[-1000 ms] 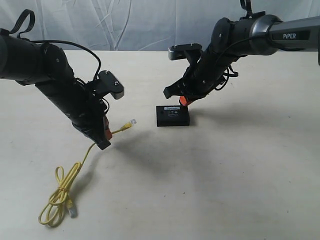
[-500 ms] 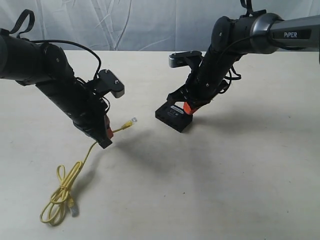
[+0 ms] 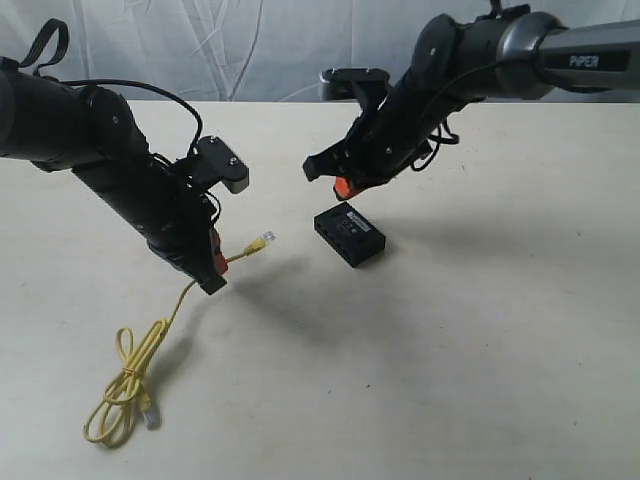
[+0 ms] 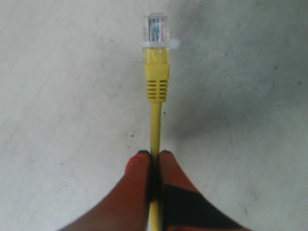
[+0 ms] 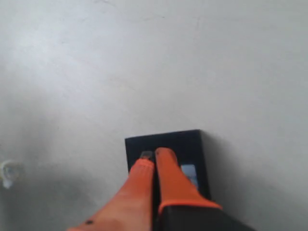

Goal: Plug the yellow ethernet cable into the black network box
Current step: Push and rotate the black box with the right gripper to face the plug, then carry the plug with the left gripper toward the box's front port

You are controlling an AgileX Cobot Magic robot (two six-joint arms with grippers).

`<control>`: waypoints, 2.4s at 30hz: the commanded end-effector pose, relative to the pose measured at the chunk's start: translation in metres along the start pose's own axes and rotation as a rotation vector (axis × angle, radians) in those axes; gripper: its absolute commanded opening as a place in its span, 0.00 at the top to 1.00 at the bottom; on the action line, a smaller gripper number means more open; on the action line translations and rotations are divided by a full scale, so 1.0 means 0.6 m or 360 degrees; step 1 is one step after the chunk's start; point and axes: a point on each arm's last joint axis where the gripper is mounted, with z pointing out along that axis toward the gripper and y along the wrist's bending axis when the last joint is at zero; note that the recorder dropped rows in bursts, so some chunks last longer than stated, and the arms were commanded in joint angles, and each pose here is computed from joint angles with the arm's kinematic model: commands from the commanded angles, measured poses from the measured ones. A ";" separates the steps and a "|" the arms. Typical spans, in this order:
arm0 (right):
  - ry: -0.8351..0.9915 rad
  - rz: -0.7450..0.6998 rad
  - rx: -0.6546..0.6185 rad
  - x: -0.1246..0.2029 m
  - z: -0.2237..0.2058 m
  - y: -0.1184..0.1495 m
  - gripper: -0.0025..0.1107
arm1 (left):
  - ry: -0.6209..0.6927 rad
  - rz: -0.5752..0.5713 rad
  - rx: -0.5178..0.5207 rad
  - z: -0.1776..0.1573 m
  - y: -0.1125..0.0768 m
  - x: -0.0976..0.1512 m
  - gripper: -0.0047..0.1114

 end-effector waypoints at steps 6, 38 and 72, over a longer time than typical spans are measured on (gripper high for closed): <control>0.0121 0.0004 -0.0014 0.024 0.062 -0.002 0.98 | -0.0007 -0.0015 0.0007 0.001 -0.001 -0.001 0.96; 0.0172 0.0204 0.0089 0.016 -0.041 -0.048 0.98 | -0.0014 -0.0015 -0.0004 0.001 0.000 -0.002 0.96; 0.0321 0.0249 0.0118 0.061 0.012 -0.071 0.98 | 0.0071 0.0092 0.0164 0.043 -0.045 -0.056 0.96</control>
